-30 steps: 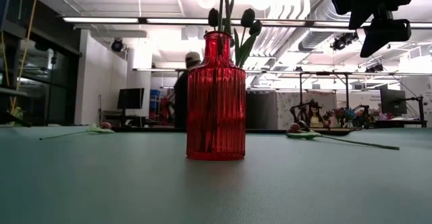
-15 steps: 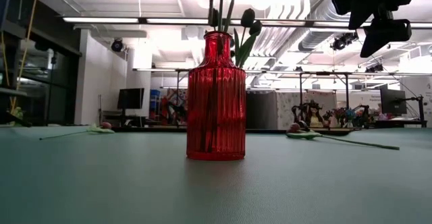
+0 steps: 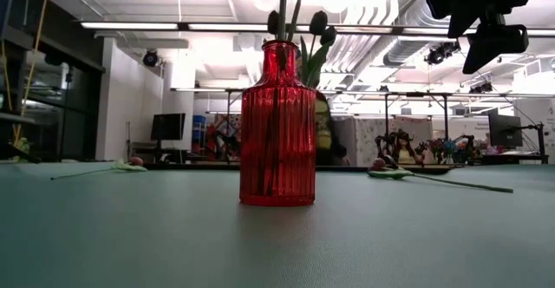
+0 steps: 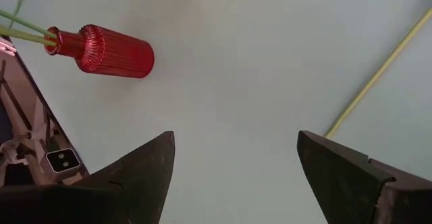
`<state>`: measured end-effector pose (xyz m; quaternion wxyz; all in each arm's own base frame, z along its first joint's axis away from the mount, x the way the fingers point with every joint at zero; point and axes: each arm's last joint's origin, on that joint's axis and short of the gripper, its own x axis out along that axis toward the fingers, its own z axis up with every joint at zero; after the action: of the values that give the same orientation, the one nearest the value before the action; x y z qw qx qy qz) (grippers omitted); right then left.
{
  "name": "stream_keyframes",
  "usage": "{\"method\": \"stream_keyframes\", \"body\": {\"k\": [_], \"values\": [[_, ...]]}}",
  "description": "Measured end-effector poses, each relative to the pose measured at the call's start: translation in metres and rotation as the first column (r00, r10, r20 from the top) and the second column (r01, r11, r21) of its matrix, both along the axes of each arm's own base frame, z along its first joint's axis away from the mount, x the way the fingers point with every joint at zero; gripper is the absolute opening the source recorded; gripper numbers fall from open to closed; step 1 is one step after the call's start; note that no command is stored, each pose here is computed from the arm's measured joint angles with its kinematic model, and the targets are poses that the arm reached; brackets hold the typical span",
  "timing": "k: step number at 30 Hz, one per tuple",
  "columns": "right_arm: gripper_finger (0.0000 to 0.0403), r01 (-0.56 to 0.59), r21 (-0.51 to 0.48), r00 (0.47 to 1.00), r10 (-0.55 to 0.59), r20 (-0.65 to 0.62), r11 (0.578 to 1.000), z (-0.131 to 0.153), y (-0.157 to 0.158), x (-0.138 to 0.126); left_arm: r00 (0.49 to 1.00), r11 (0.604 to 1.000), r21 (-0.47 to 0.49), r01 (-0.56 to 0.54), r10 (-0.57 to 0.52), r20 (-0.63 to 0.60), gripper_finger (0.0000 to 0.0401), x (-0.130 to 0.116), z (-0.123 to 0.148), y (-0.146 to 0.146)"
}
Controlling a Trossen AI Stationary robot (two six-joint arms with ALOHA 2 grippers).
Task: Sort flowers into vase by color
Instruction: Put the pink tulip into the red vase, then put the top right red tulip into the yellow vase
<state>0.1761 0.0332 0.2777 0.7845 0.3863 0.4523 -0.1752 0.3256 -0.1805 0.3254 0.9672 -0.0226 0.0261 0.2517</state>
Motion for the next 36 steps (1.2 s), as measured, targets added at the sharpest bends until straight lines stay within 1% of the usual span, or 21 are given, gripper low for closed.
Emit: {"method": "stream_keyframes", "body": {"k": [4,9,13,17,19,22,25,28,33,36], "values": [[0.0300,-0.004,-0.003,1.000,0.004,0.000,1.000,0.000,0.000,0.000,1.000,1.000,0.010,-0.004,0.004,-0.014,0.0000,0.002,-0.005,-0.002],[0.0300,-0.006,-0.004,1.000,0.006,0.001,1.000,0.000,0.000,0.000,0.998,1.000,0.019,-0.002,0.003,-0.058,0.0002,0.006,-0.018,-0.004],[0.0300,-0.006,-0.004,1.000,0.006,0.000,1.000,0.000,0.000,0.000,0.997,1.000,0.002,0.005,-0.004,-0.075,0.0012,0.007,-0.023,-0.005],[0.0300,-0.006,-0.004,1.000,0.006,0.000,1.000,0.000,0.000,0.000,0.996,1.000,-0.015,0.011,-0.012,-0.086,0.0032,0.005,-0.024,-0.004],[0.0300,-0.006,-0.004,1.000,0.006,0.000,1.000,0.000,0.000,0.000,0.996,1.000,-0.023,0.017,-0.019,-0.089,0.0048,0.003,-0.022,-0.003],[0.0300,-0.005,-0.003,1.000,0.005,0.000,1.000,0.000,0.000,0.000,0.993,0.995,-0.066,0.069,-0.074,-0.088,0.0079,0.001,-0.019,-0.002],[0.0300,-0.004,-0.002,1.000,0.004,0.000,1.000,0.000,0.000,0.000,0.986,0.987,-0.104,0.119,-0.130,-0.100,0.0117,-0.001,-0.019,-0.002],[0.0300,-0.005,-0.002,1.000,0.005,-0.001,1.000,0.000,0.000,0.000,0.982,0.978,-0.151,0.143,-0.159,-0.102,0.0158,-0.006,-0.014,0.000],[0.0300,-0.007,-0.001,1.000,0.007,-0.001,1.000,0.000,0.000,0.000,0.973,0.963,-0.216,0.159,-0.190,-0.129,0.0219,-0.019,-0.006,0.006],[0.0300,-0.008,-0.001,1.000,0.008,-0.001,1.000,0.000,0.000,0.000,0.961,0.941,-0.276,0.194,-0.240,-0.141,0.0243,-0.030,0.002,0.010]]}}
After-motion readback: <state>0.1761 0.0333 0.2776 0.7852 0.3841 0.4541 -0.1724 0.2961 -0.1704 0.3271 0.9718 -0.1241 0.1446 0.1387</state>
